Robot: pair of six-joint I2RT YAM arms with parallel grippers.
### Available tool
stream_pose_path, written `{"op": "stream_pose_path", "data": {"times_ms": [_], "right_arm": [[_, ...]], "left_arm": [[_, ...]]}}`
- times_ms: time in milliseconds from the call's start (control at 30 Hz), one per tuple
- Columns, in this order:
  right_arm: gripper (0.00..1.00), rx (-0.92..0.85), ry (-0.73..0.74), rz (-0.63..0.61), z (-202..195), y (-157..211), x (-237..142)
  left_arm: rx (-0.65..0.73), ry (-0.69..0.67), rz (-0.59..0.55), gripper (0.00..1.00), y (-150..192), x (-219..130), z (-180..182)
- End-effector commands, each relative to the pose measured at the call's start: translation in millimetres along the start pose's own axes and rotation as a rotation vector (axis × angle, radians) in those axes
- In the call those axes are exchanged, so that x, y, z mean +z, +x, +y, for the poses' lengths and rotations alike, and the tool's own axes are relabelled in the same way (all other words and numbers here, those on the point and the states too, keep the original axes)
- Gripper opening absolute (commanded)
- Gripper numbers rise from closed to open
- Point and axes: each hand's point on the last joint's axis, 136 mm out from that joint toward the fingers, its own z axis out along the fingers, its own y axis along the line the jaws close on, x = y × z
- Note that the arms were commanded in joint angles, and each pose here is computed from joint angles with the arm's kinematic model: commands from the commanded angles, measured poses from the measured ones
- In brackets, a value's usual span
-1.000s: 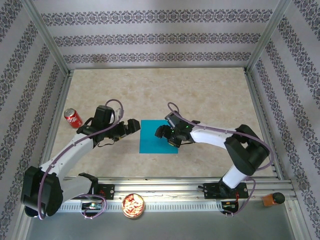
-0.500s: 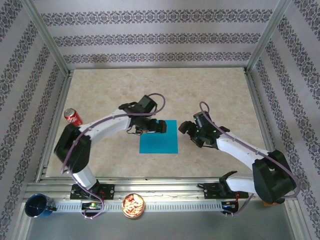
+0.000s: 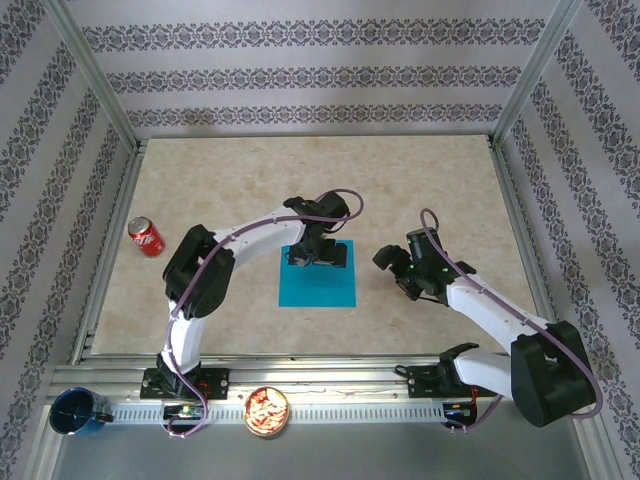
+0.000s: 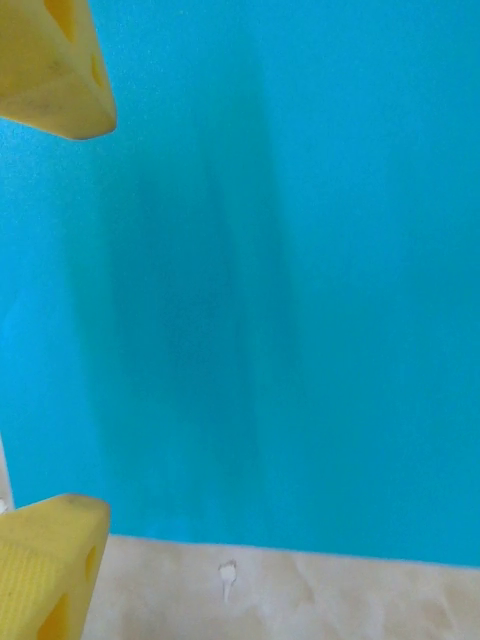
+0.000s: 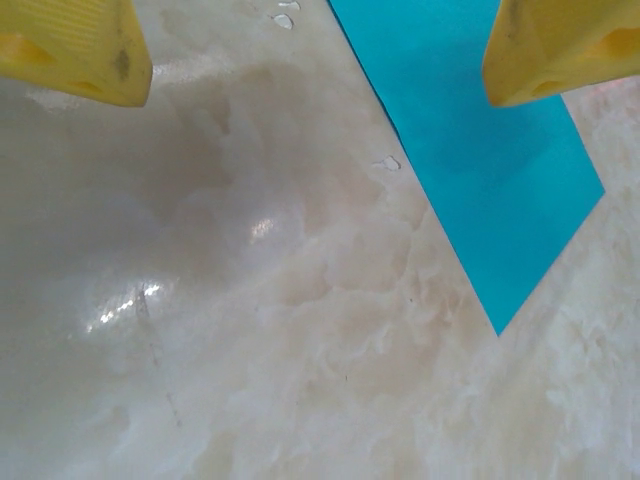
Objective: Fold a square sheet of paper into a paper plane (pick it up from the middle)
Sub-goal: First fold the square sheet of paper in half at the center of the table.
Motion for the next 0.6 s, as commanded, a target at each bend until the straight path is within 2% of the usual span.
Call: {"op": "stream_pose_path", "data": {"times_ms": [0,333,567], "right_arm": [[0.86,-0.009,0.003,0.024,-4.0,3.0,0.8],[0.86,-0.014,0.006,0.068,-3.3,8.8,5.5],[0.86,-0.035,0.025,0.070,-4.5,8.5,2.2]], "left_arm": [[-0.014,-0.136,0.042,0.92,10.9,0.2,15.0],[-0.005,-0.131,0.073,0.94,8.3,15.7,3.2],[-0.003,-0.185,0.092,0.94,13.3,22.0,12.7]]}}
